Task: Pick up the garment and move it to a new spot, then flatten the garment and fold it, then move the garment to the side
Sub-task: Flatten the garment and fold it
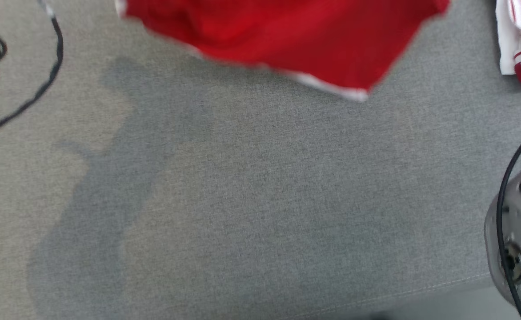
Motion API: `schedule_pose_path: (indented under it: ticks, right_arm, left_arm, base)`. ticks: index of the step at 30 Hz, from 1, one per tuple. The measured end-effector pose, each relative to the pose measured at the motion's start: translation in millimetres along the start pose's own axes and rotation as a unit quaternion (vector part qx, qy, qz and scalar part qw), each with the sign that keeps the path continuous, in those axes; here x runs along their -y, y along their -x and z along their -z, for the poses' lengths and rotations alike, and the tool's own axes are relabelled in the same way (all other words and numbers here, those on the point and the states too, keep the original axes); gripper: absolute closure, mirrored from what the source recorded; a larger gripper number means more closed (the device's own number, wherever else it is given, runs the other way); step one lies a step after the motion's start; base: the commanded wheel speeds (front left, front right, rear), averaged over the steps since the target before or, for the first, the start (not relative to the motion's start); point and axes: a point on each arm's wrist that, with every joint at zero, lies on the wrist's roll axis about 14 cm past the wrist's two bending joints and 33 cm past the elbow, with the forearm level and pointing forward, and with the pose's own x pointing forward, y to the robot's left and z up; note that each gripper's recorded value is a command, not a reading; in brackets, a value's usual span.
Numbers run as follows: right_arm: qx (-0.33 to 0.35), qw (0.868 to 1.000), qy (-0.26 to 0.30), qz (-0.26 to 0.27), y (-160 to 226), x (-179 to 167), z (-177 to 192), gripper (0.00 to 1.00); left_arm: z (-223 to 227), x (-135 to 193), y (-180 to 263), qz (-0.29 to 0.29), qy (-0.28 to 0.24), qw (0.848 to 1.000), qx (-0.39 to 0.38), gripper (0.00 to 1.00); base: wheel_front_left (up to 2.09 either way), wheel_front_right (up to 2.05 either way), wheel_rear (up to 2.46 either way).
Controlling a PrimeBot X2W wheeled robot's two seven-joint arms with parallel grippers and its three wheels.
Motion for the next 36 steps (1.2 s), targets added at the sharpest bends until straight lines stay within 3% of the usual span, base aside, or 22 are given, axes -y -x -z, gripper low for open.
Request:
schedule_pose_path:
  ticks: [6,9,12,17,23,30,36]
  right_arm:
    - [0.045,0.999,-0.003,0.013,-65,12,28,1.0]
    - [0.019,1.0,-0.012,0.013,-75,16,76,1.0]
    - [-0.026,0.999,-0.011,0.02,-62,23,130,1.0]
    - [-0.112,0.993,-0.008,0.04,1,37,207,1.0]
    - [-0.197,0.976,-0.029,0.082,115,58,255,1.0]
    - [-0.256,0.961,-0.012,0.104,229,62,253,1.0]
    - [-0.305,0.943,-0.011,0.13,322,58,234,1.0]
  left_arm:
    - [9,-62,-53,-0.036,-0.041,0.995,0.083,1.0]
    - [43,-88,-63,-0.06,-0.026,0.994,0.091,1.0]
    - [83,-92,-63,-0.058,-0.022,0.995,0.081,1.0]
    - [176,-75,-26,-0.046,0.023,0.999,0.006,1.0]
    - [267,-37,59,-0.056,0.087,0.99,-0.098,1.0]
    - [292,23,129,-0.083,0.162,0.975,-0.124,1.0]
    - [313,82,206,-0.137,0.219,0.953,-0.156,1.0]
  base:
    - [0.0,0.0,0.0]
    - [0.0,0.0,0.0]
    - [0.0,0.0,0.0]
    - [0.0,0.0,0.0]
    - [0.0,0.0,0.0]
    - [0.0,0.0,0.0]
    - [0.0,0.0,0.0]
